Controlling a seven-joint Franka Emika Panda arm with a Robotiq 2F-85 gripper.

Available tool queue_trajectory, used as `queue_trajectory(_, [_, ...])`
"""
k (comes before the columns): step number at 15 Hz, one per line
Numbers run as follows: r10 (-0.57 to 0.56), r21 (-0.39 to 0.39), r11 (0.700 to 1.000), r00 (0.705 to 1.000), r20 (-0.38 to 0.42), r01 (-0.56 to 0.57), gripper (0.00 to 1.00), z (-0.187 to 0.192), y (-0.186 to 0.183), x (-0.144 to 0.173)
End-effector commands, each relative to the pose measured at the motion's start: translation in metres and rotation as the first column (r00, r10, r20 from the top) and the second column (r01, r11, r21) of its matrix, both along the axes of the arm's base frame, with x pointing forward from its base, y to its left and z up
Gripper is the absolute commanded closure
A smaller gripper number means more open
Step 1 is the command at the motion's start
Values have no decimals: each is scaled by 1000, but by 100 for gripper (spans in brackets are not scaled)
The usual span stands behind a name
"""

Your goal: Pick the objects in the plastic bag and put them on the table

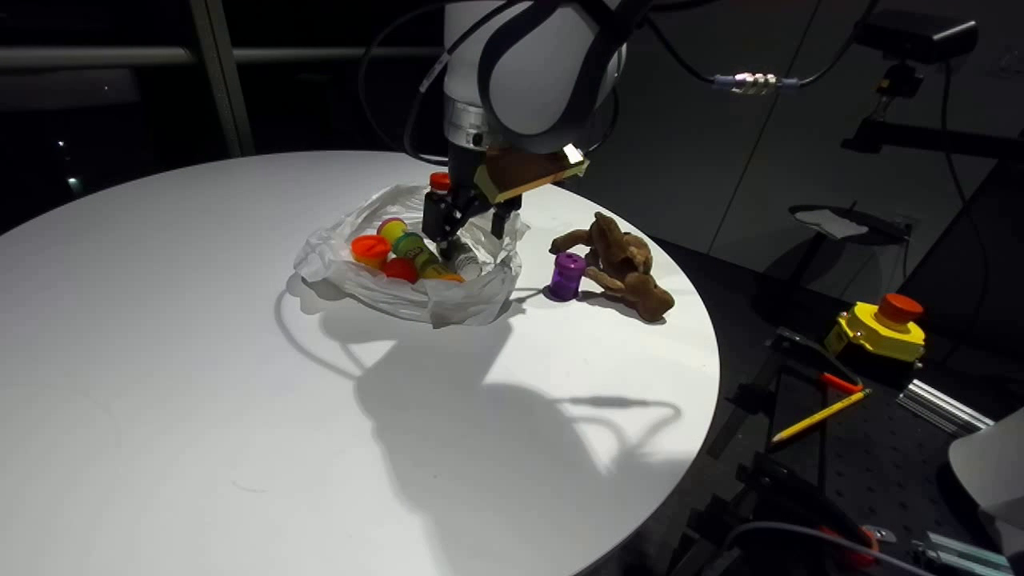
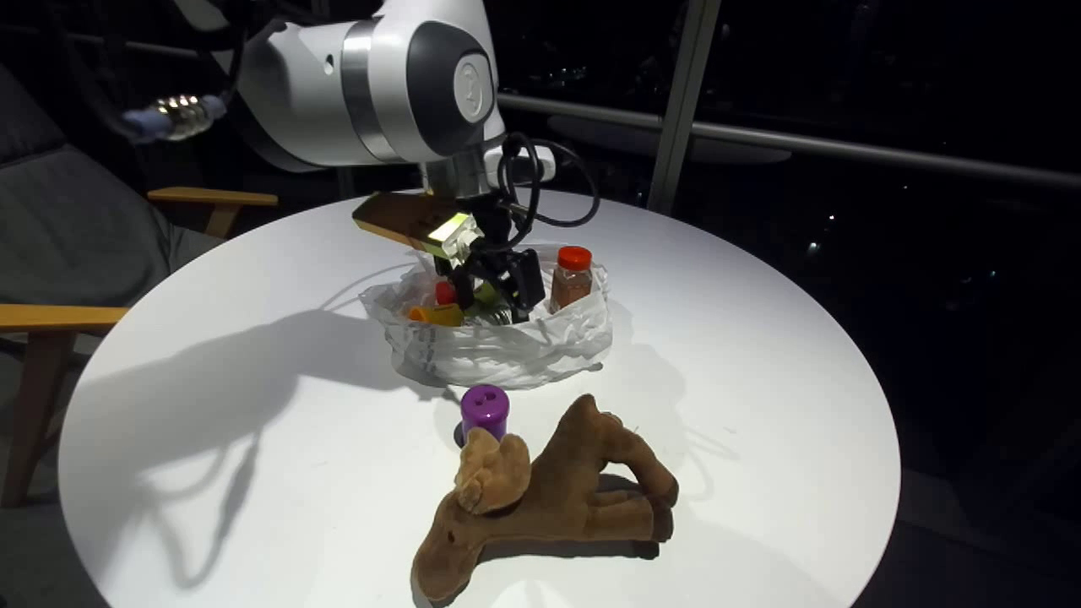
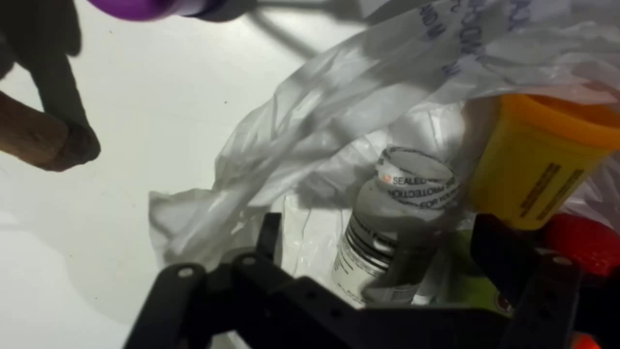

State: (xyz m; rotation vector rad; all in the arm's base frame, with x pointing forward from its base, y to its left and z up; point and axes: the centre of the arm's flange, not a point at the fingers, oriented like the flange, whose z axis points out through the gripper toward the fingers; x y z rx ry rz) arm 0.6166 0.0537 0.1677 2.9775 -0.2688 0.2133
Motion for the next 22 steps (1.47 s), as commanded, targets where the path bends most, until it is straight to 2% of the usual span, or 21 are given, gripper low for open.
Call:
queue_trajectory(1, [-26,-21,999,1000,3,26,12,-7,-6,30])
queue_trajectory(2, [-31,-23,999,1000,-3,31,26,-9,-9,32])
queue_trajectory(8, [-50,19,999,998,-42,51,73,1,-18,25])
queue_trajectory(12, [-77,24,997,997,3,77,74,58,-21,7])
queue_trajectory(15, [-67,30,997,998,21,67,74,110,-13,-20])
queue_trajectory(18, [-32,48,998,998,-61,35,74,143,-3,-64])
queue_trajectory(20, [8,56,998,990,-139,-1,74,139,6,-95])
queue_trajectory(22, [54,62,997,974,-222,-41,74,113,20,-124])
